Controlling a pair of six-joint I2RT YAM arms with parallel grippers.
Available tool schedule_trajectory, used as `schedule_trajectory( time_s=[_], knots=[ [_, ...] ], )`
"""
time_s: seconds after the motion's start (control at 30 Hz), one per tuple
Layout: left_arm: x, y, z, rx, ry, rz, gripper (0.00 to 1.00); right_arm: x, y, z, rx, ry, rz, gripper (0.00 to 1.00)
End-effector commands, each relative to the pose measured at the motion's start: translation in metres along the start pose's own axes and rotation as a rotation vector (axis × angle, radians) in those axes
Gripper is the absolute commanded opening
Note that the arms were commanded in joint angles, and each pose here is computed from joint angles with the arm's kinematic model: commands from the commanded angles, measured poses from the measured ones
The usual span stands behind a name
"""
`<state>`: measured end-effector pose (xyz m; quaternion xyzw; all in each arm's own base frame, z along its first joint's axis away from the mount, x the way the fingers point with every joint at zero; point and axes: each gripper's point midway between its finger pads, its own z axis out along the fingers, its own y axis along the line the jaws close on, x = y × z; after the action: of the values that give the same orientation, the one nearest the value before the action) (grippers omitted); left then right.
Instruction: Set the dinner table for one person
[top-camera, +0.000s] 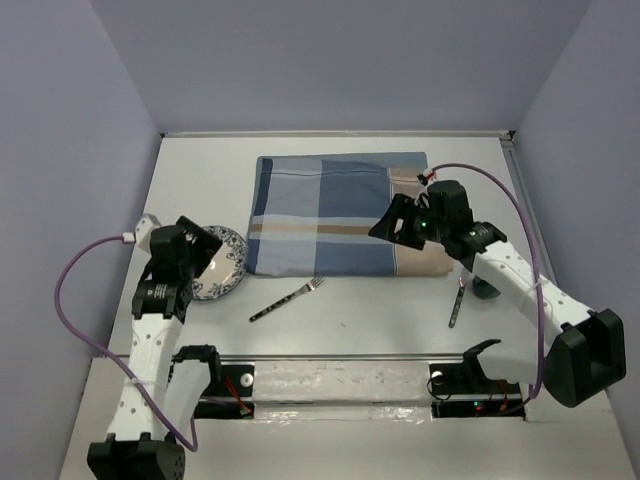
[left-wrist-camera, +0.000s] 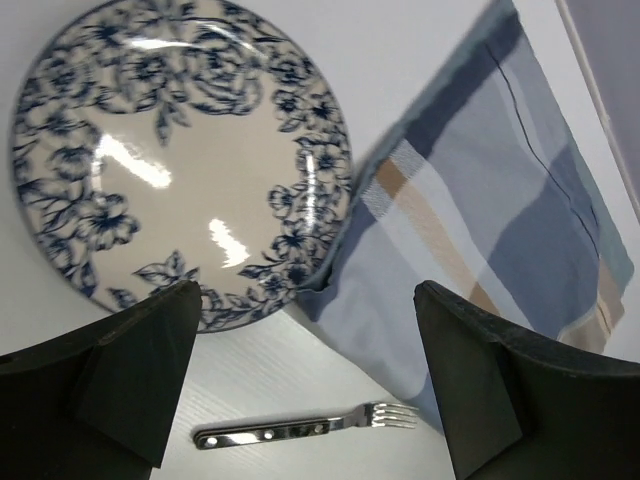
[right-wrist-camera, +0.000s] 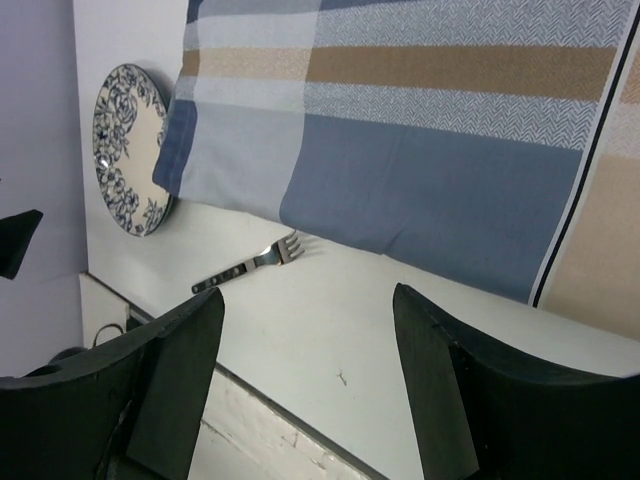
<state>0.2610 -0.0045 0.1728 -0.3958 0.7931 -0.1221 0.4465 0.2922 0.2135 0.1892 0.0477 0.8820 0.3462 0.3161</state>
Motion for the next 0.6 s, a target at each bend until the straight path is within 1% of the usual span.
schedule_trajectory(
  time_s=[0.0, 0.07, 0.1, 0.17, 0.23, 0.27, 0.3, 0.37, 0.4, 0.43, 0.47, 0.57],
  knots=[
    [0.017, 0.064, -0.008, -0.216, 0.006, -0.167, 0.99, 0.019, 0.008, -0.008, -0.086, 0.048, -0.032, 0.74],
    [0.031, 0.088, -0.005, -0.284, 0.031, -0.225, 0.99, 0.027, 0.009, -0.01, -0.111, 0.078, -0.042, 0.74],
    [0.033, 0.09, -0.004, -0.29, 0.024, -0.273, 0.99, 0.031, 0.01, -0.012, -0.123, 0.086, -0.045, 0.74],
    [0.036, 0.095, -0.001, -0.308, 0.023, -0.305, 0.97, 0.032, 0.01, -0.014, -0.129, 0.083, -0.054, 0.74],
    [0.038, 0.106, 0.005, -0.363, 0.013, -0.315, 0.95, 0.033, 0.011, -0.016, -0.139, 0.082, -0.07, 0.74],
    [0.044, 0.114, 0.011, -0.41, 0.039, -0.324, 0.92, 0.032, 0.013, -0.017, -0.143, 0.079, -0.074, 0.74],
    [0.045, 0.115, 0.017, -0.416, 0.04, -0.335, 0.91, 0.031, 0.014, -0.017, -0.148, 0.077, -0.078, 0.74],
    [0.057, 0.128, 0.026, -0.485, 0.077, -0.344, 0.87, 0.028, 0.018, -0.019, -0.161, 0.074, -0.086, 0.73],
    [0.057, 0.129, 0.03, -0.487, 0.078, -0.351, 0.87, 0.027, 0.019, -0.019, -0.162, 0.071, -0.089, 0.73],
    [0.066, 0.136, 0.033, -0.515, 0.096, -0.366, 0.86, 0.025, 0.021, -0.02, -0.165, 0.066, -0.091, 0.73],
    [0.065, 0.135, 0.037, -0.504, 0.086, -0.371, 0.84, 0.023, 0.022, -0.02, -0.165, 0.062, -0.095, 0.73],
    [0.071, 0.142, 0.044, -0.516, 0.089, -0.382, 0.82, 0.022, 0.024, -0.019, -0.168, 0.063, -0.091, 0.73]
  ],
)
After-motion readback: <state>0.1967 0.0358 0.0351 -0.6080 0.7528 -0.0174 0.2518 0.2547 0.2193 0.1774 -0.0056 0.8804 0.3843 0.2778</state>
